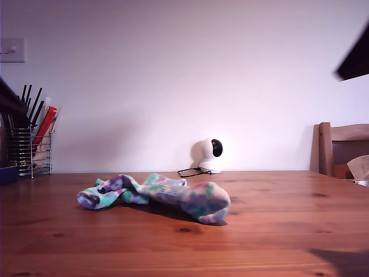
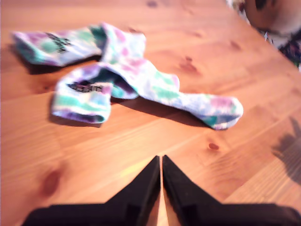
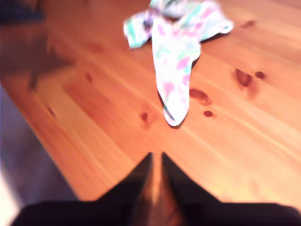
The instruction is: Fold the socks in front of you. After folding them, place them to the right side.
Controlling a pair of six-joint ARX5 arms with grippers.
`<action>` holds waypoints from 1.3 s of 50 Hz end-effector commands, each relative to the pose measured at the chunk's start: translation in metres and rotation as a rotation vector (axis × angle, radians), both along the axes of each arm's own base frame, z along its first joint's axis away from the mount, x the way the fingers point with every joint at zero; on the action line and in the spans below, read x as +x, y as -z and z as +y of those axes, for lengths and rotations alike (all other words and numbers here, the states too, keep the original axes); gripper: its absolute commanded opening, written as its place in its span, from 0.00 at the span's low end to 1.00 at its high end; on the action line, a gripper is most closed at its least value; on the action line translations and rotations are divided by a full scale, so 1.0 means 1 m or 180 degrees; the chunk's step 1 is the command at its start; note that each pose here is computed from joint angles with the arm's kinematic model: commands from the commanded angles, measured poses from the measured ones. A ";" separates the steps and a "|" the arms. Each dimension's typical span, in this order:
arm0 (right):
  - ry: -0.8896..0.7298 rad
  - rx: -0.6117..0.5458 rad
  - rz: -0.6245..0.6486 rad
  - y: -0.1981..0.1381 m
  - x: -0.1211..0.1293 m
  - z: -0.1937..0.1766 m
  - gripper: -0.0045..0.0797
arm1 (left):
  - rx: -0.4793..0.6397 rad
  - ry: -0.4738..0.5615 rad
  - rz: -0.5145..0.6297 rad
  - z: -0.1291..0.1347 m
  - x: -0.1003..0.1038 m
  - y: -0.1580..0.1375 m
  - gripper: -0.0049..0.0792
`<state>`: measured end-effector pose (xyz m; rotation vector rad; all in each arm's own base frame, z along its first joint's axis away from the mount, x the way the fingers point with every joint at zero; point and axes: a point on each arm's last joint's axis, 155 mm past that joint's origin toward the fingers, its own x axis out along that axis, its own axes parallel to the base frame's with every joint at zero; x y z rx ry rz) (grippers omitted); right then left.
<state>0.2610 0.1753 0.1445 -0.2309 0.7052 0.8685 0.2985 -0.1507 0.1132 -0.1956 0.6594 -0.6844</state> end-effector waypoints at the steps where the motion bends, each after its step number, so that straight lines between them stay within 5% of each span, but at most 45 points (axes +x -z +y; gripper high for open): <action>1: -0.0084 -0.0118 0.0031 0.014 0.005 0.008 0.40 | 0.0012 0.0070 0.0008 -0.006 0.001 0.006 0.04; 16: -0.0267 -0.0458 -0.0141 0.037 0.040 0.044 0.45 | 0.0191 0.0350 -0.0248 -0.030 0.007 0.016 0.04; 34: -0.0465 -0.0610 -0.0160 0.053 0.072 0.076 0.50 | 0.0363 0.0293 -0.0401 -0.029 0.018 0.019 0.04; 65: -0.0610 -0.0625 0.0126 0.092 0.078 0.094 0.49 | 0.0399 0.0327 -0.0458 -0.029 0.020 0.017 0.04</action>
